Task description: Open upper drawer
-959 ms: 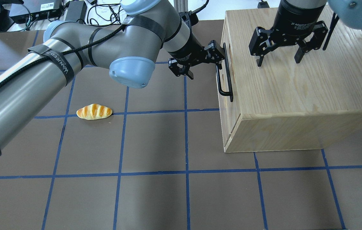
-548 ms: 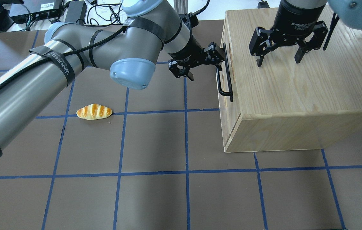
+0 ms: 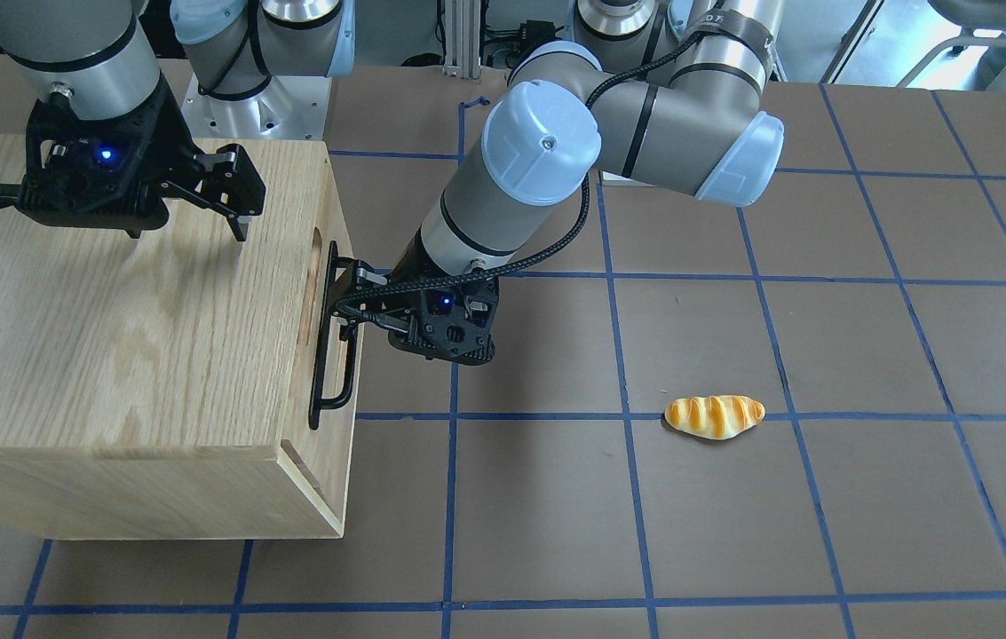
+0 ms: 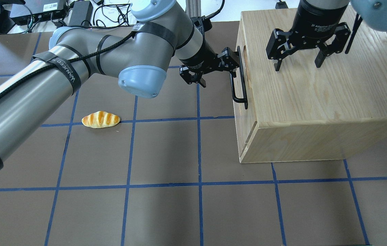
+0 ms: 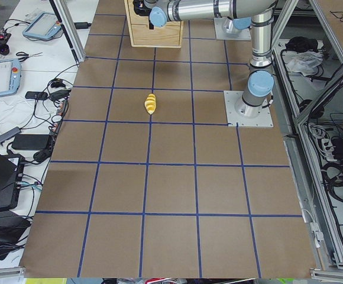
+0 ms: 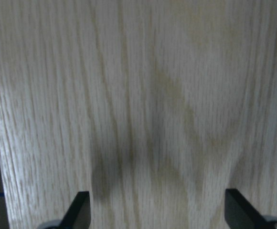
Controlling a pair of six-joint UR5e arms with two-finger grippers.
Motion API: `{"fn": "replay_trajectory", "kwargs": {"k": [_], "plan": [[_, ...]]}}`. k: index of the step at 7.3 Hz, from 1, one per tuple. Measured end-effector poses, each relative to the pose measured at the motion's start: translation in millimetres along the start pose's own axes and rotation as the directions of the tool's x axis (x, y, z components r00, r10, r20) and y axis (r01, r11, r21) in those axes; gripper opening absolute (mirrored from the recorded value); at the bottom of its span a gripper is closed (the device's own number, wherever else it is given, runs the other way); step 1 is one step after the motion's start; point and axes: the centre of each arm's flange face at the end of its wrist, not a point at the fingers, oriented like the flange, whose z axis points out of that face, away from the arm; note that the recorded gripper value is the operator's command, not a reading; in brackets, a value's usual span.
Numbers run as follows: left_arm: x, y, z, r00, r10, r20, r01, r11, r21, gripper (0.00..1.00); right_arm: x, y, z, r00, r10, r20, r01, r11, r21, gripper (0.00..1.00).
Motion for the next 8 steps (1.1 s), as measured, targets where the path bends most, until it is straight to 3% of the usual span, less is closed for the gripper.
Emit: {"fn": "replay_trajectory", "kwargs": {"k": [8], "plan": [[-11, 5, -9, 0.996, 0.059, 0.060, -0.060, 0.998, 0.015, 1.00, 0, 0, 0, 1.000, 0.000, 0.000, 0.000, 1.000, 0.000, 1.00]]}}
